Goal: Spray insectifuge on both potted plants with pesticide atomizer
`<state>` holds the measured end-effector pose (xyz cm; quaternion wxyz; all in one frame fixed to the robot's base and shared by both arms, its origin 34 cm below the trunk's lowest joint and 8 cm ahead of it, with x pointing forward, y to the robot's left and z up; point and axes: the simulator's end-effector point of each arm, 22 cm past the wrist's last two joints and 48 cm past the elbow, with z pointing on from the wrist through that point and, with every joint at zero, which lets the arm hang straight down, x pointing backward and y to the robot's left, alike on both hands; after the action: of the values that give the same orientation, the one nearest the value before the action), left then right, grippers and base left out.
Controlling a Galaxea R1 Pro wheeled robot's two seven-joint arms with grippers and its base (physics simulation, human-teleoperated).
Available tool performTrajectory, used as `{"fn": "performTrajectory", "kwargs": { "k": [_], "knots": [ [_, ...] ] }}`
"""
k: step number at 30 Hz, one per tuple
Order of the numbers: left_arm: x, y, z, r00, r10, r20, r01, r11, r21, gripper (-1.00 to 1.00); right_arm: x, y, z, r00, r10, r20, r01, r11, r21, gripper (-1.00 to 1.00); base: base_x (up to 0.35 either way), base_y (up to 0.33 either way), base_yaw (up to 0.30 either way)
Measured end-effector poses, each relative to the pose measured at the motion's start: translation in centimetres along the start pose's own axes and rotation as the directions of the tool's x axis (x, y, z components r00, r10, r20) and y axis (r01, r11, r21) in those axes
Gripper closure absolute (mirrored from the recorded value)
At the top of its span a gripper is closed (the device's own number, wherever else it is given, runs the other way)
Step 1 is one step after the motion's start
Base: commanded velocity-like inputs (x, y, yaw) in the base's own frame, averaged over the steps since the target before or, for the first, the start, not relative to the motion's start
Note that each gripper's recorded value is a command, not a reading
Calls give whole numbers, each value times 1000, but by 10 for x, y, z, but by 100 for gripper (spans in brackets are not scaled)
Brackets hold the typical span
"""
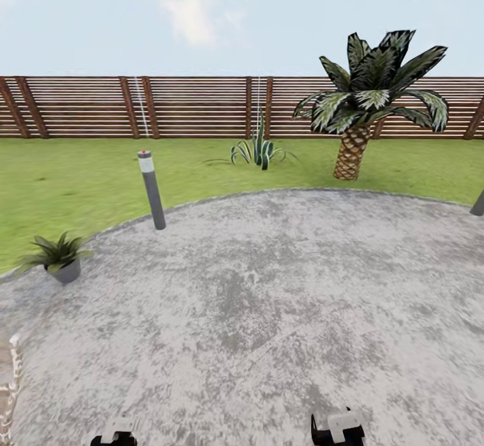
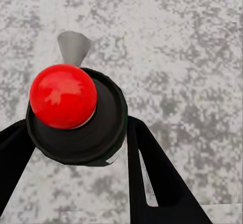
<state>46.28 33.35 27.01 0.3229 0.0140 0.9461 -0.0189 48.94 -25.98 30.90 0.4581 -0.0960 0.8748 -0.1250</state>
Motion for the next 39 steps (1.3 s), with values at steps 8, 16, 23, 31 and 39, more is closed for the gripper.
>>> {"fn": "performTrajectory", "kwargs": {
  "k": [8,16,23,31,39],
  "knots": [
    [0,0,0,1000,0,0,0,1000,0,100,0,0,0,1000,0,0,0,1000,0,-100,335,0,0],
    [0,0,0,1000,0,1,0,1000,0,100,0,0,0,1000,0,0,0,1000,0,-100,335,0,0],
    [0,0,0,1000,0,1,0,1000,0,100,0,1,0,1000,0,1,0,1000,-2,-100,335,0,0],
    [0,0,0,1000,0,0,0,1000,0,100,0,1,0,1000,0,1,0,1000,-2,-100,335,0,12],
    [0,0,0,1000,0,0,0,1000,0,100,0,1,0,1000,0,1,0,1000,-3,-100,335,0,199]
  ]
}}
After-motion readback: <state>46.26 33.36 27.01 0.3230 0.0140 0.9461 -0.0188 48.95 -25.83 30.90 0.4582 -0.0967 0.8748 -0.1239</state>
